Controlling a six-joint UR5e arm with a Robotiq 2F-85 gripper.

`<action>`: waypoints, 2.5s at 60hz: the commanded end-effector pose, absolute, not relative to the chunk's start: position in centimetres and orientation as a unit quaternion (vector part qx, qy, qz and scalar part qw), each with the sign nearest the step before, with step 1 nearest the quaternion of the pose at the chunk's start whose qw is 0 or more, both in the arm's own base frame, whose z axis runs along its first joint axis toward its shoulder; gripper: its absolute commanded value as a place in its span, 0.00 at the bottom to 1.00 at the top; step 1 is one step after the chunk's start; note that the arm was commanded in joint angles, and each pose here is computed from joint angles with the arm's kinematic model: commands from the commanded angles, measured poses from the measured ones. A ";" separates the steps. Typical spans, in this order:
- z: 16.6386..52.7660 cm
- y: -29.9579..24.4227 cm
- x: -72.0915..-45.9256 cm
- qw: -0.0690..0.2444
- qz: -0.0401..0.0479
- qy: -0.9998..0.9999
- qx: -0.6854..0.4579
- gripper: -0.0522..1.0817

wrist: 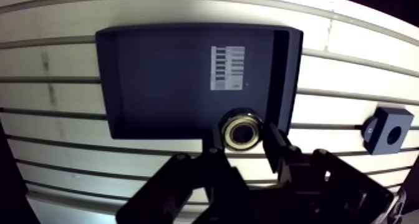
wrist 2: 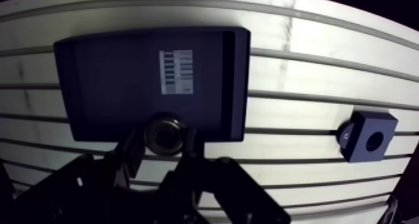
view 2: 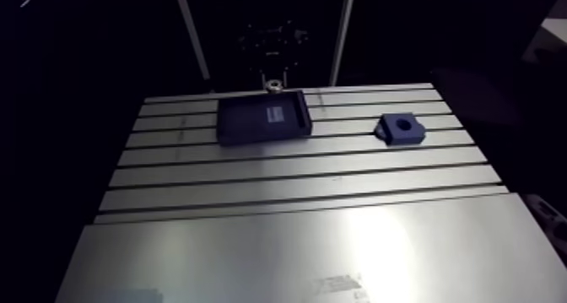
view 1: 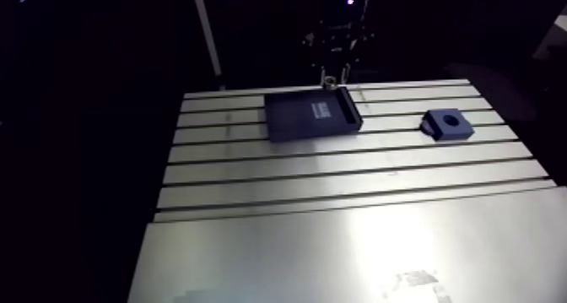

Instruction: Pick up the bearing and press it into the housing until flush.

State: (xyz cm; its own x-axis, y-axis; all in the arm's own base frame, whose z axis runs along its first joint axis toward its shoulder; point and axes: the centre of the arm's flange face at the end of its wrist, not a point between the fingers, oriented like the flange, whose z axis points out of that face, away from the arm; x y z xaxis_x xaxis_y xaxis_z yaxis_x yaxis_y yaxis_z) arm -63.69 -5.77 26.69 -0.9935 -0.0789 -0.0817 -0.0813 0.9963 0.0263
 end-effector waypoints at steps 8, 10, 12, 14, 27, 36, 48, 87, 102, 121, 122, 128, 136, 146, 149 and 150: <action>32.7 4.5 -59.4 0.031 0.013 0.998 -0.053 0.63; 32.9 5.7 -59.1 0.031 0.012 0.998 -0.050 0.63; 32.9 6.9 -58.8 0.032 0.012 0.998 -0.046 0.63; 33.1 7.9 -58.5 0.031 0.012 0.999 -0.042 0.63; 32.5 15.4 -56.6 0.028 0.009 0.999 -0.014 0.63; 32.2 17.9 -56.0 0.016 0.015 1.000 -0.005 0.63; 31.1 19.7 -55.6 0.009 0.019 1.000 0.005 0.63; 25.8 23.4 -56.5 0.012 0.021 0.999 0.026 0.63; 24.0 23.9 -57.4 0.023 0.016 0.999 0.030 0.63; 23.4 23.7 -57.6 0.026 0.013 0.999 0.031 0.63; 23.1 23.8 -57.7 0.028 0.012 0.999 0.032 0.64; 22.1 23.8 -57.9 0.032 0.008 0.999 0.035 0.64; 21.4 23.8 -58.2 0.031 0.011 0.999 0.036 0.64; 21.0 23.4 -58.4 0.033 0.009 0.999 0.033 0.64; 20.8 23.3 -58.5 0.034 0.008 0.999 0.032 0.64; 20.7 23.2 -58.5 0.034 0.008 0.999 0.031 0.64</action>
